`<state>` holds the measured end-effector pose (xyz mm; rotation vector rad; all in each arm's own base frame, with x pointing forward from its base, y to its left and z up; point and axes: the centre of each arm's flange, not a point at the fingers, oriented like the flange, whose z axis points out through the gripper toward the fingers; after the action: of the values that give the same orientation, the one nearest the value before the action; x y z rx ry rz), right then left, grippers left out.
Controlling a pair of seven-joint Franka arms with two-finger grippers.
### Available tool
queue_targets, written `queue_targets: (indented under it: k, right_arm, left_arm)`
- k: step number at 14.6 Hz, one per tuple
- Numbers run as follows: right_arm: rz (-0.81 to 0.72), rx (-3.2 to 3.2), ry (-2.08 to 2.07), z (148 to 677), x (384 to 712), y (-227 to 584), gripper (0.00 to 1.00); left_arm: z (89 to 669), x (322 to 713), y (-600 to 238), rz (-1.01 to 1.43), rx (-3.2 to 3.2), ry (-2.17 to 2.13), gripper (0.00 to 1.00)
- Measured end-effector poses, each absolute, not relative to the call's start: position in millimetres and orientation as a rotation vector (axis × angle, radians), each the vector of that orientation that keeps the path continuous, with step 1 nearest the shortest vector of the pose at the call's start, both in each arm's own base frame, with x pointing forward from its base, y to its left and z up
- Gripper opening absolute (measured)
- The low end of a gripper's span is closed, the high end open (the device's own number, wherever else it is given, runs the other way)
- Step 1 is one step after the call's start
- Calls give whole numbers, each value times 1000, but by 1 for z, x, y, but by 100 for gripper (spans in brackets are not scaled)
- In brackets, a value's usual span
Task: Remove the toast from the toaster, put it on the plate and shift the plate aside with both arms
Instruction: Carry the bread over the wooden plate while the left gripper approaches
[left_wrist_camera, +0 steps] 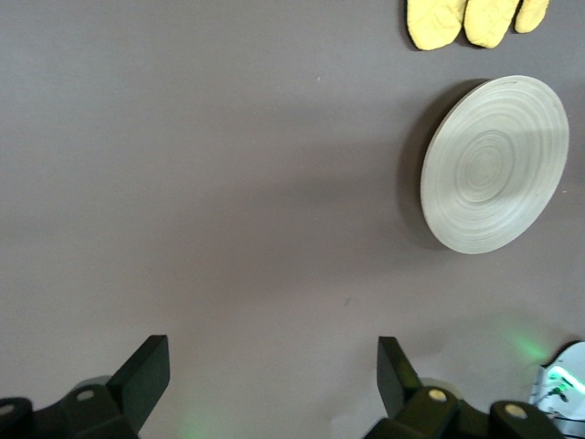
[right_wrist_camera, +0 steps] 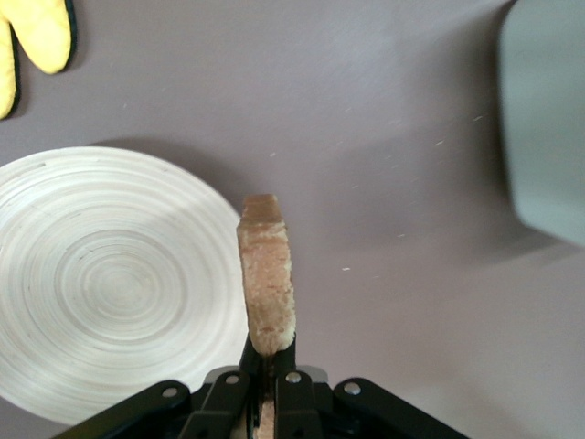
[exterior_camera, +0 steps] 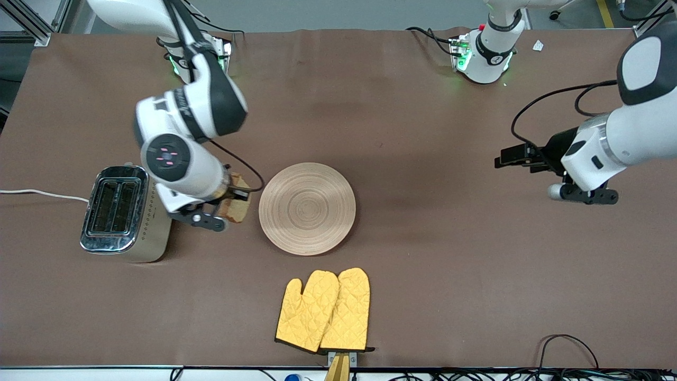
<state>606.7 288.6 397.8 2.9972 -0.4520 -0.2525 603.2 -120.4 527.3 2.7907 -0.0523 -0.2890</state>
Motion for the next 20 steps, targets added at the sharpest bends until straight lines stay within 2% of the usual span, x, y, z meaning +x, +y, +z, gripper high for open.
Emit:
queue_targets:
  k: [7,11,13,17,20]
  right_arm:
    - [-187,2948,-575,312,590,366,9]
    - [-64,2991,-682,299,588,398,13]
    - [-13,3015,-703,291,586,412,25]
    - [-25,3071,-755,283,582,429,64]
    - [12,3107,-787,306,594,430,93]
  left_arm:
    - [486,622,-135,-331,2683,-10,100]
    - [455,636,-138,-327,2636,-23,100]
    - [442,640,-140,-337,2616,-34,100]
    - [437,642,-138,-343,2613,-29,100]
    - [434,643,-138,-348,2593,-16,100]
